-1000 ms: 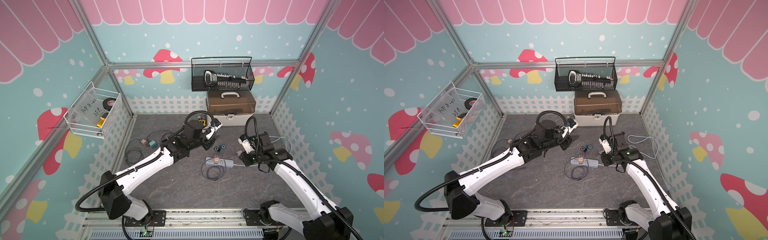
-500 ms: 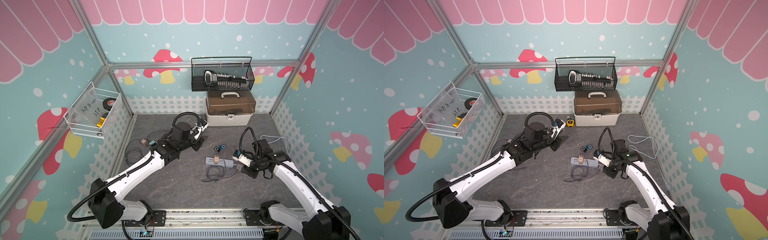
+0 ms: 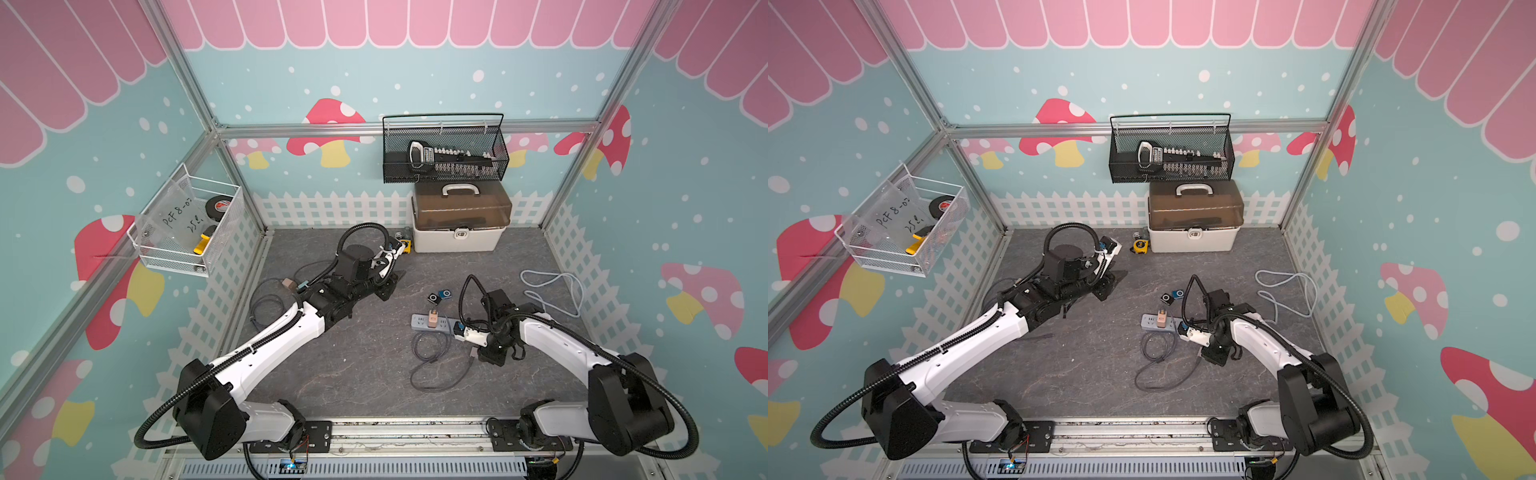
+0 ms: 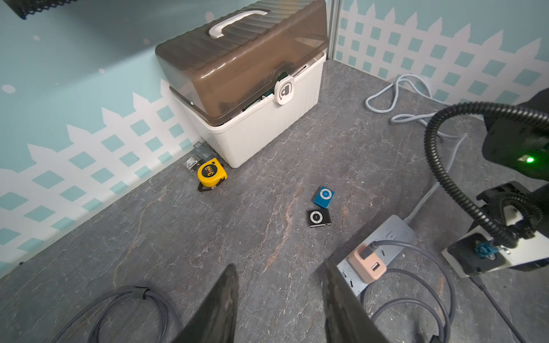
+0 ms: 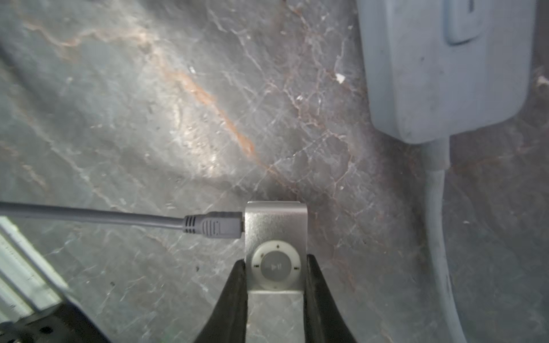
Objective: Charge mp3
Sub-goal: Move the socket to the center of the board.
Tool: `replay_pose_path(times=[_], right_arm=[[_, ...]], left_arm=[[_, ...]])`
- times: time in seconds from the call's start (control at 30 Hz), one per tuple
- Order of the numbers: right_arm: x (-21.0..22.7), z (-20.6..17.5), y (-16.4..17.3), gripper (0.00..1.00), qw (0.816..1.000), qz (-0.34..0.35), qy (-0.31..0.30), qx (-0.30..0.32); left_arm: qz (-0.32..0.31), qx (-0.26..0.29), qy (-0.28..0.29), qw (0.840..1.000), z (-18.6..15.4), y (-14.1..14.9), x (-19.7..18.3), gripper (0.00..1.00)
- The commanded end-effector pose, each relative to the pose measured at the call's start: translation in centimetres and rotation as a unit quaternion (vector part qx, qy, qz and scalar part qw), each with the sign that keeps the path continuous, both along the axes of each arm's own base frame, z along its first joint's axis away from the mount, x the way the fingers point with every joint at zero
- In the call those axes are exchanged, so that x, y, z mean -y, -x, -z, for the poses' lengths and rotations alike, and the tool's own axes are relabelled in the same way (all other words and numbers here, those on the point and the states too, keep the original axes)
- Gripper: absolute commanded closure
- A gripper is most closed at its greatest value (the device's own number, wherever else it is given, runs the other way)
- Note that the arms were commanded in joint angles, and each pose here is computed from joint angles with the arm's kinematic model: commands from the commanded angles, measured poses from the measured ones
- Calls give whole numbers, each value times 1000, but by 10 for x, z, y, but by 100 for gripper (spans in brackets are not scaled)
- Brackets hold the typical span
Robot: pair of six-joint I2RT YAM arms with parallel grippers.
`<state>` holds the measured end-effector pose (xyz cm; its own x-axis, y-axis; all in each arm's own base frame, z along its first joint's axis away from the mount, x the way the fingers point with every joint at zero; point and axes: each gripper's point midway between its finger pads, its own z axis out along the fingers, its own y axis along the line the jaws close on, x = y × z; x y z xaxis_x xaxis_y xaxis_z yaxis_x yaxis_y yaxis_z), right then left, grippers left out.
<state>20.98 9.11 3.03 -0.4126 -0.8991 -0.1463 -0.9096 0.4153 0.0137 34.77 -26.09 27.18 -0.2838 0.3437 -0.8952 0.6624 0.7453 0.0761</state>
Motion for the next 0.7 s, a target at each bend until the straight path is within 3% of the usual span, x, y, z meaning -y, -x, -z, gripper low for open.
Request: replay_pose_path(times=[0.0, 0.17, 0.5, 0.67], right_arm=[[-7, 5, -30, 99, 1000, 15, 3, 23], [-4, 19, -60, 100, 998, 46, 37, 33], [-34, 22, -110, 100, 997, 37, -1, 70], [-31, 24, -88, 96, 999, -7, 10, 29]], left_arm=[[-17, -7, 0, 1000, 6, -5, -6, 57], [-30, -5, -6, 1000, 6, -8, -14, 57], [-58, 4, -13, 998, 2, -18, -31, 57], [-86, -3, -11, 996, 3, -25, -47, 56]])
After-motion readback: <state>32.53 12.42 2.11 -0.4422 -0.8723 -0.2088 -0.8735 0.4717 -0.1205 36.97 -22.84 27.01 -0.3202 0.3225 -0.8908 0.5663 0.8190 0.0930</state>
